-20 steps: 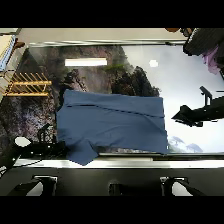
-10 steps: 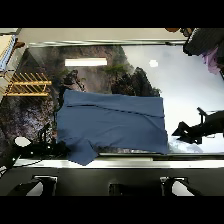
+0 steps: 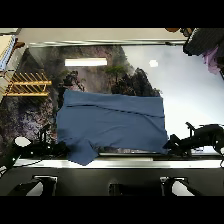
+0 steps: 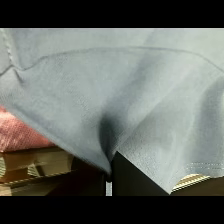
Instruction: Fold the clothes and pants, and hang the long-sleeved shirts on hangers.
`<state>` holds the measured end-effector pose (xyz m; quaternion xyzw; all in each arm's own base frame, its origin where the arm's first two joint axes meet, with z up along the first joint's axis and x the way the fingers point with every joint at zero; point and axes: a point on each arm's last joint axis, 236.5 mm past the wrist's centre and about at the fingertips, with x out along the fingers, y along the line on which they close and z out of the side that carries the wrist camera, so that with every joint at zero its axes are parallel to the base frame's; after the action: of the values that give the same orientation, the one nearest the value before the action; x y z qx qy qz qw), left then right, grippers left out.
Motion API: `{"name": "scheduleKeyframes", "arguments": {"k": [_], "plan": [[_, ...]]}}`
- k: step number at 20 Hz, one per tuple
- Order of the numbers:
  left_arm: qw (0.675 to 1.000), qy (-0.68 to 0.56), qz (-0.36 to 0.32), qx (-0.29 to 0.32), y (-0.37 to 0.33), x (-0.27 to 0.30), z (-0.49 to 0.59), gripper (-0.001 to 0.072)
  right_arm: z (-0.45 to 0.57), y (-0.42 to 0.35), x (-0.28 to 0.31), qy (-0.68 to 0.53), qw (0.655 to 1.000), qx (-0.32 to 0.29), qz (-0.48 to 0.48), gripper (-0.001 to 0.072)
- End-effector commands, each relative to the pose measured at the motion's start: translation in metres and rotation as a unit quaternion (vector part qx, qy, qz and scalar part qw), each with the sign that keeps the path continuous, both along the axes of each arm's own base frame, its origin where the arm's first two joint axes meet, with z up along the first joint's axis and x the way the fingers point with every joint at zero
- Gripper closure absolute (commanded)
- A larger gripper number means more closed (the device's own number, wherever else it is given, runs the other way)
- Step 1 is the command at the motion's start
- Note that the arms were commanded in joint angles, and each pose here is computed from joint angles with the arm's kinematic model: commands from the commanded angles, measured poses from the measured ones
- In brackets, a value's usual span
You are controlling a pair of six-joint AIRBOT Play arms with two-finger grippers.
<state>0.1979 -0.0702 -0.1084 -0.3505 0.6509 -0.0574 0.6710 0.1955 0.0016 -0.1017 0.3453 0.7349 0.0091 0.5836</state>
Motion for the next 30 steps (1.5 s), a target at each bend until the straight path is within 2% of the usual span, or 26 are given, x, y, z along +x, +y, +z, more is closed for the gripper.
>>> {"name": "scheduleKeyframes", "arguments": {"k": [1,6,8,10,11,16,19,21,24,26,30], "plan": [[1.0,-0.001,0.001,0.0,0.0,0.001,0.0,0.069,-0.006,0.002,-0.003,-0.003,1.0,0.0,0.002,0.0333],[1.0,-0.002,0.001,0.001,0.001,0.001,0.0,0.069,-0.008,0.005,-0.002,-0.006,1.0,-0.003,0.008,0.0334],[1.0,-0.002,0.002,0.001,0.001,0.001,0.0,0.069,-0.013,0.016,-0.004,-0.007,1.0,-0.006,0.029,0.0364],[1.0,0.0,0.005,0.001,0.001,0.001,0.0,0.069,-0.017,0.022,0.003,-0.013,0.999,-0.018,0.03,0.0594],[1.0,0.0,0.004,0.001,0.001,0.001,0.0,0.069,-0.016,0.024,0.008,-0.021,0.999,-0.019,0.024,0.0685],[1.0,-0.018,0.009,0.003,0.005,0.018,0.018,0.0691,0.015,0.024,0.016,-0.053,0.998,-0.03,0.007,0.0683],[0.998,-0.054,0.01,0.012,0.013,0.047,0.045,0.0692,0.041,0.033,0.023,-0.089,0.996,-0.016,0.003,0.0683],[0.995,-0.094,0.007,0.029,0.021,0.076,0.067,0.0693,0.052,0.038,0.045,-0.136,0.991,-0.011,0.01,0.0683],[0.992,-0.124,0.0,0.037,0.028,0.117,0.091,0.0693,0.071,0.044,0.095,-0.212,0.975,-0.048,0.048,0.0683],[0.99,-0.134,-0.007,0.039,0.031,0.146,0.1,0.0693,0.08,0.032,0.129,-0.223,0.97,-0.09,0.048,0.0683],[0.989,-0.145,-0.016,0.038,0.04,0.204,0.108,0.0693,0.09,0.017,0.186,-0.234,0.966,-0.101,0.047,0.0683]]}}
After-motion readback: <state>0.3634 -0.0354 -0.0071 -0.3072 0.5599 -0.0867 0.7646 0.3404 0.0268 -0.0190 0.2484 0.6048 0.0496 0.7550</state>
